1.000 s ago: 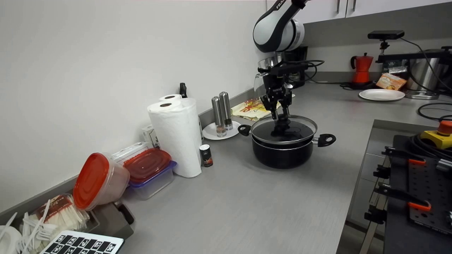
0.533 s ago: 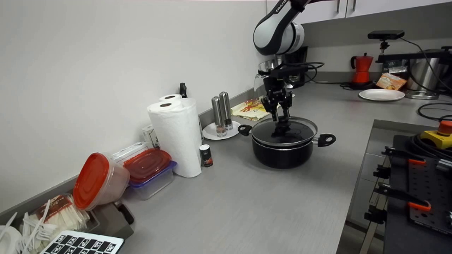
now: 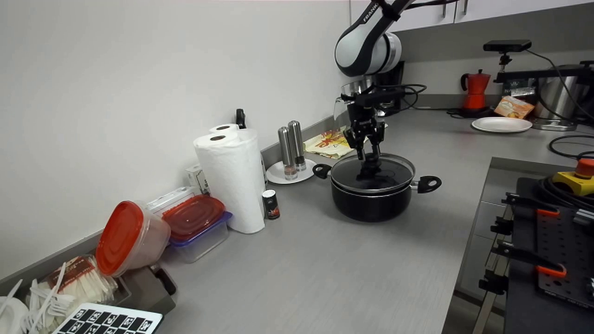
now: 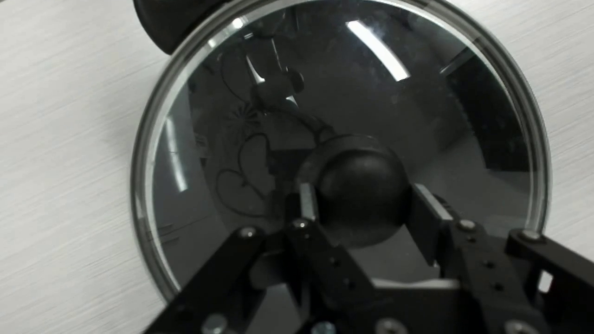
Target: Put the lid over the black pot
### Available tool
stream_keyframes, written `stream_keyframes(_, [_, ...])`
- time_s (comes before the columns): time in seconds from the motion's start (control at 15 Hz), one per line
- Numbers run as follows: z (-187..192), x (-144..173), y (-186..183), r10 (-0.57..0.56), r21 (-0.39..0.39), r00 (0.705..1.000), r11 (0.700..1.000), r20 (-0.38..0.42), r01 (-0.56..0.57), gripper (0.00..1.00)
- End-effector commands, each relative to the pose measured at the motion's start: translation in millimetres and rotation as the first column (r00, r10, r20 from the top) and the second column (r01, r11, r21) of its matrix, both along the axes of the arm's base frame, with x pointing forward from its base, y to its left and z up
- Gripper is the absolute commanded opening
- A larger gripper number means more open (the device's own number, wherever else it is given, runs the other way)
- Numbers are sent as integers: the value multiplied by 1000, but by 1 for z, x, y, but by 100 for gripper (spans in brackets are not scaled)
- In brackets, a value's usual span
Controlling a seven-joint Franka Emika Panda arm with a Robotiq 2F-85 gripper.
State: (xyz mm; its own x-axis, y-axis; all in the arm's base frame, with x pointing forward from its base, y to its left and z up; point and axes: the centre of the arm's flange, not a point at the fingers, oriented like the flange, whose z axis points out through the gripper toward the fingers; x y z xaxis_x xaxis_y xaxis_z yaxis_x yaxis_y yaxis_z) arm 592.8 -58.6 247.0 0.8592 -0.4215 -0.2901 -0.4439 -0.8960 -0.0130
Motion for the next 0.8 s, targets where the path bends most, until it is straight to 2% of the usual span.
stream_keyframes(0.0, [7,3,0,-45,7,999,999,26,45,25])
stream_keyframes(0.73, [4,8,4,-73,51,997,996,32,72,25])
